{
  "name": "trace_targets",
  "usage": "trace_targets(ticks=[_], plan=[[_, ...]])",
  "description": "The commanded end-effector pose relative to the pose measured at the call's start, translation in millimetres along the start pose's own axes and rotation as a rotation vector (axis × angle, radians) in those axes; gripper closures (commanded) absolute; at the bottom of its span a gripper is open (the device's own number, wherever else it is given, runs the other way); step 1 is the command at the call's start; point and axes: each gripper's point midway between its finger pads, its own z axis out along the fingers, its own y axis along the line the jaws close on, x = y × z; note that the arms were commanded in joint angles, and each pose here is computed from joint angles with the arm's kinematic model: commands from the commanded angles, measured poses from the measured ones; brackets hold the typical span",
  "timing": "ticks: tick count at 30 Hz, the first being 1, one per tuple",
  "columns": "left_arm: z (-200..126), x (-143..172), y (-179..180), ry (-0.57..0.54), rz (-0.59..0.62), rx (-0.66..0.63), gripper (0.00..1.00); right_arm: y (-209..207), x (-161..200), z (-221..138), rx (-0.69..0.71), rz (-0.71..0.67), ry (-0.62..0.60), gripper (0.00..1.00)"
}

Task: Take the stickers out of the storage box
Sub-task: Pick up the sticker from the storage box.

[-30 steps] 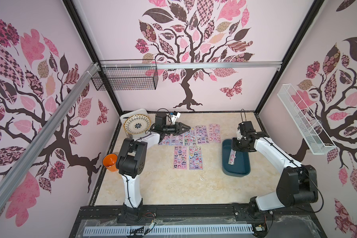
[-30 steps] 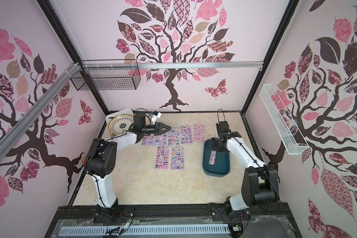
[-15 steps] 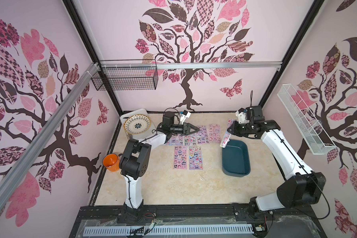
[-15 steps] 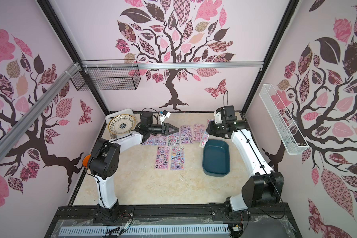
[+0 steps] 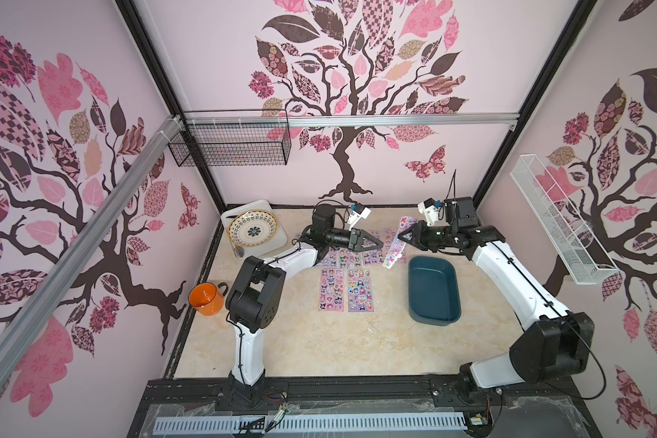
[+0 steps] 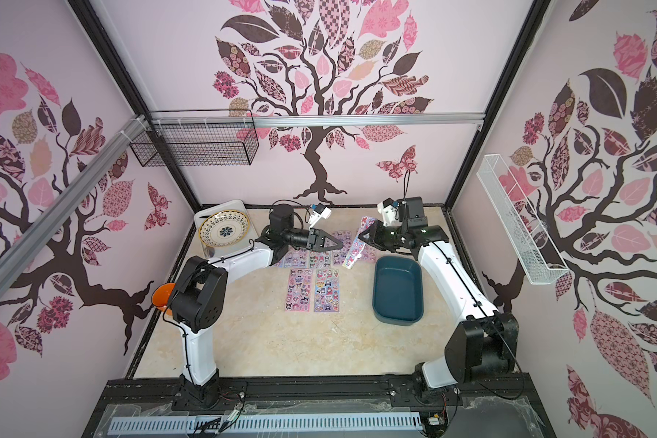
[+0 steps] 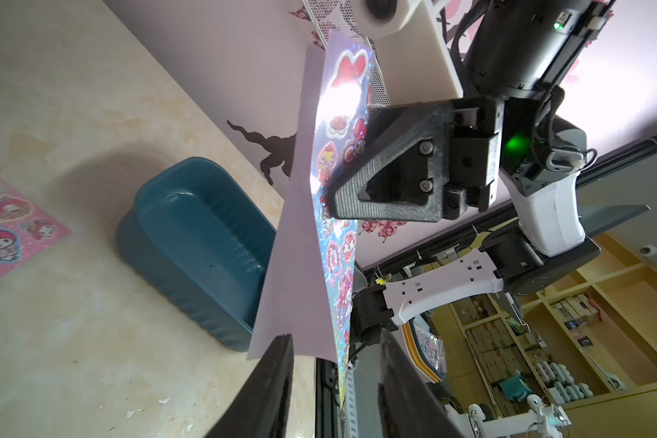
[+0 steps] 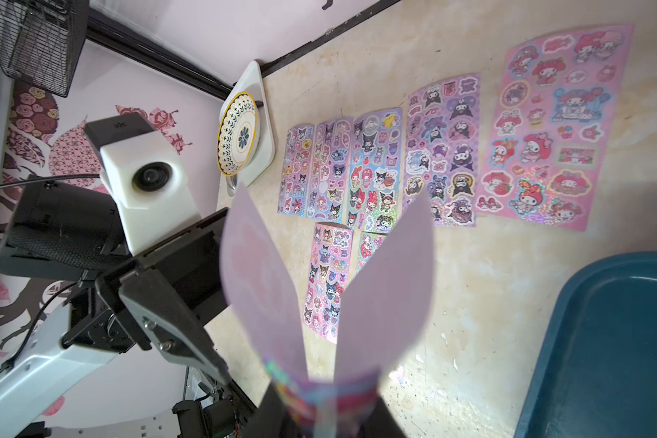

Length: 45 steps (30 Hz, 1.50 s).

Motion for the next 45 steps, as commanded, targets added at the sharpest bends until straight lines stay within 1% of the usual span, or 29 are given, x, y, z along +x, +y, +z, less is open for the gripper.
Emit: trace_targets(ticks=[1,15,18,20,23,31,35,36,37,38,39,41,43,45], plan=[[2.6,-1.6,2.1,0.010,0.016,0.019,0.57,10.6,-5.0,4.6,-0.051,-0.010,0.005,0.79],[10.1,-0.8,0.6,0.014,0.009,0.033,0.59,21.0,-6.4,11.6,-0.104,-0.008,0.008,0.78],[11.3,-1.3,-0.2,0.014,0.010,0.033,0.62,21.3,-6.6,12.2,-0.103,-0.007,0.005,0.78],[12.2,-1.5,0.7,0.013,0.007,0.032,0.67,22.0,-6.7,12.9,-0.104,-0.007,0.004,0.78],[13.5,-0.8,1.0,0.015,0.004,0.034,0.71,22.7,-6.7,14.1,-0.105,-0.007,0.002,0.77],[13.9,-0.8,-0.8,0.016,0.008,0.038,0.76,16.3,-5.5,23.5,-0.082,-0.002,0.014,0.76],[14.3,-1.6,-1.7,0.012,0.014,0.036,0.82,15.0,-5.9,23.8,-0.075,-0.004,0.010,0.74],[13.9,-2.1,-2.2,0.011,0.015,0.036,0.85,14.7,-6.1,23.3,-0.069,-0.006,0.006,0.73],[13.8,-1.7,-1.0,0.010,0.012,0.034,0.88,13.8,-7.1,22.4,-0.063,-0.007,0.001,0.72],[13.6,-2.6,-0.4,0.004,0.013,0.029,0.95,13.9,-8.0,20.9,-0.058,-0.012,-0.008,0.69],[12.7,-4.0,0.7,-0.001,0.010,0.025,1.00,13.0,-8.1,20.5,-0.052,-0.012,-0.012,0.68],[10.5,-6.3,1.7,-0.013,0.010,0.019,1.00,13.3,-9.5,18.1,-0.047,-0.015,-0.027,0.67],[7.0,-8.7,4.3,-0.031,0.006,0.005,1.00,13.7,-10.8,16.0,-0.044,-0.017,-0.040,0.60],[1.2,-12.5,6.5,-0.055,0.005,-0.005,1.00,13.0,-12.2,14.8,-0.037,-0.017,-0.054,0.55]])
